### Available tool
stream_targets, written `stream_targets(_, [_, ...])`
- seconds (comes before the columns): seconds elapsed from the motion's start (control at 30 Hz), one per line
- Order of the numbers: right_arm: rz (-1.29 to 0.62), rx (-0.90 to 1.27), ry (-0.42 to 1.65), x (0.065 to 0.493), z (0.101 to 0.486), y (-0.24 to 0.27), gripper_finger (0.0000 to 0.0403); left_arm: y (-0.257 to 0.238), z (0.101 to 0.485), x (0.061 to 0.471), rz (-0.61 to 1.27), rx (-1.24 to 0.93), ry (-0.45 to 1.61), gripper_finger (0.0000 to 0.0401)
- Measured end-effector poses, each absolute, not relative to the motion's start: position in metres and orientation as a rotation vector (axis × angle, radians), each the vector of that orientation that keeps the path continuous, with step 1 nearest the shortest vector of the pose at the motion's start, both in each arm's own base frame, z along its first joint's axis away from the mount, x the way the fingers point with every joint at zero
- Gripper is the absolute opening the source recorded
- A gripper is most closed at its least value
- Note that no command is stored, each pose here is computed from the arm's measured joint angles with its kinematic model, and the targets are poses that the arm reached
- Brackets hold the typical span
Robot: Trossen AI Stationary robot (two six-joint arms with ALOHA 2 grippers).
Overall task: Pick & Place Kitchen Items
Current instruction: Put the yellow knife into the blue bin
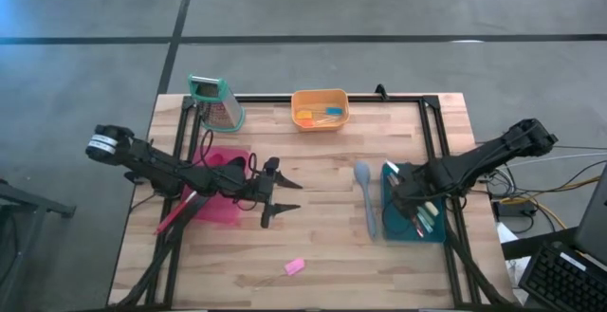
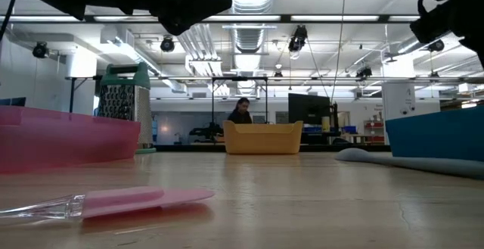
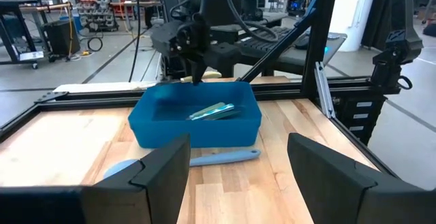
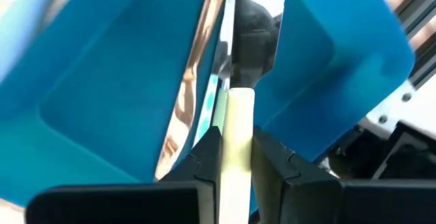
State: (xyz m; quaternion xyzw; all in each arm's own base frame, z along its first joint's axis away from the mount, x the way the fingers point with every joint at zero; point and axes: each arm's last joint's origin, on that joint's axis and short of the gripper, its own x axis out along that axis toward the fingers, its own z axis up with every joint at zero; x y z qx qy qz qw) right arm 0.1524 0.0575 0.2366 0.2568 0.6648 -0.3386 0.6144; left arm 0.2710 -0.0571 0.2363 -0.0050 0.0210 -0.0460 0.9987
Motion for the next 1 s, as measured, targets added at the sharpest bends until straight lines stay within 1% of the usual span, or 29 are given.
stream_targets(0.07, [-0.772,0.608,1.559,0.151,0.232,0.058,0.0038,-0.057,0.236,0.271,-0.092,-0.022,0.043,0.0248])
stream_targets(0.13, [-0.764,0.624,1.584,0.150,0.227,0.058,0.0038,-0.057,0.236,0.271,-0.092,-0.025,0.043,0.0237])
stream_targets(0.33, [-0.729,0.657,1.616,0.148,0.211,0.059,0.0038,-0.057,0.235,0.271,-0.094,-0.047,0.053,0.0177])
stream_targets(0.47, [-0.716,0.666,1.618,0.148,0.204,0.059,0.0038,-0.057,0.235,0.271,-0.094,-0.047,0.054,0.0155])
stream_targets(0.63, [-0.704,0.699,1.628,0.147,0.197,0.060,0.0038,-0.057,0.235,0.271,-0.093,-0.047,0.058,0.0147])
stream_targets(1.0, [-0.697,0.826,1.594,0.149,0.172,0.053,0.0038,-0.057,0.235,0.271,-0.090,-0.047,0.058,0.0149])
